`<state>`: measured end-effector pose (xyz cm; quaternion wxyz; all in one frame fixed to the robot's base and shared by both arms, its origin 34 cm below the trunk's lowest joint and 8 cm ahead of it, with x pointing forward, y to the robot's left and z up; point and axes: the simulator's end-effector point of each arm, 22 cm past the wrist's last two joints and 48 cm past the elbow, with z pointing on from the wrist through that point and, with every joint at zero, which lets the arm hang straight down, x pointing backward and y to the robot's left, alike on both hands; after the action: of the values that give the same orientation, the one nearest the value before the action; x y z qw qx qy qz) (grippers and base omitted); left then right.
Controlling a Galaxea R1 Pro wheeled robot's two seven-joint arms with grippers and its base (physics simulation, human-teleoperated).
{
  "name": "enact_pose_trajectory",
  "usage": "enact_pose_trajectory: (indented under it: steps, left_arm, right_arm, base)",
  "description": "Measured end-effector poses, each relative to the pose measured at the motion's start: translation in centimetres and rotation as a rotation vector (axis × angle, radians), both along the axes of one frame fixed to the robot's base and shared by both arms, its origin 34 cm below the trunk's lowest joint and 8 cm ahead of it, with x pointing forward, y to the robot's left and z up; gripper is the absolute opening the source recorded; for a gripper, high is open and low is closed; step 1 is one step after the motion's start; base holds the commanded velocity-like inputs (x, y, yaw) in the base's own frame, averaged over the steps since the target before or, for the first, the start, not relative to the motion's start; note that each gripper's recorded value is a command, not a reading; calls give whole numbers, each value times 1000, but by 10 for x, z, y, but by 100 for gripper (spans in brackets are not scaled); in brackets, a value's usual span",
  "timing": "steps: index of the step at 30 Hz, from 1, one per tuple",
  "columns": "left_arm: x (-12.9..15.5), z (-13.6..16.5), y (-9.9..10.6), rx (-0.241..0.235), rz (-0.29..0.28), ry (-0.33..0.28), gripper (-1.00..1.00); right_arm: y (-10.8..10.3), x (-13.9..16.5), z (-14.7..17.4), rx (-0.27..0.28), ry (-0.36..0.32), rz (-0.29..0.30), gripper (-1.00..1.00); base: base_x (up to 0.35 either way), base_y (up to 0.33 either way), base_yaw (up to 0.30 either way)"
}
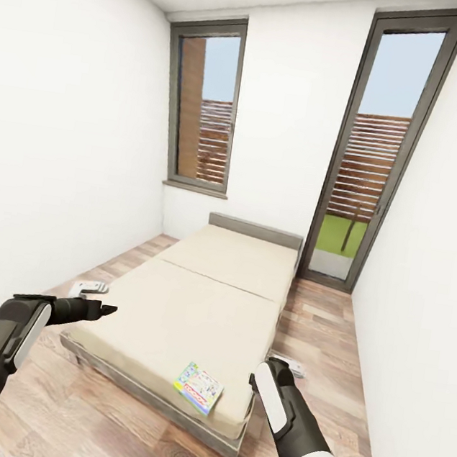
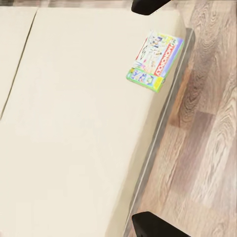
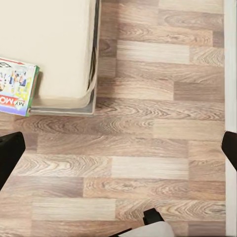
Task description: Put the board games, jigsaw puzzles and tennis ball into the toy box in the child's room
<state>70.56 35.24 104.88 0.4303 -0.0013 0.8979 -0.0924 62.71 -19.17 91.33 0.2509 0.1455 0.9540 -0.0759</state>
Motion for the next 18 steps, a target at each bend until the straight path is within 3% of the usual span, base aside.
enact_pose_trajectory:
  steps: [18]
  left_arm:
    - [0,0,0,0,0,0,100]
  right_arm:
    - [0,0,0,0,0,0,100]
  base:
    - [0,0,-280]
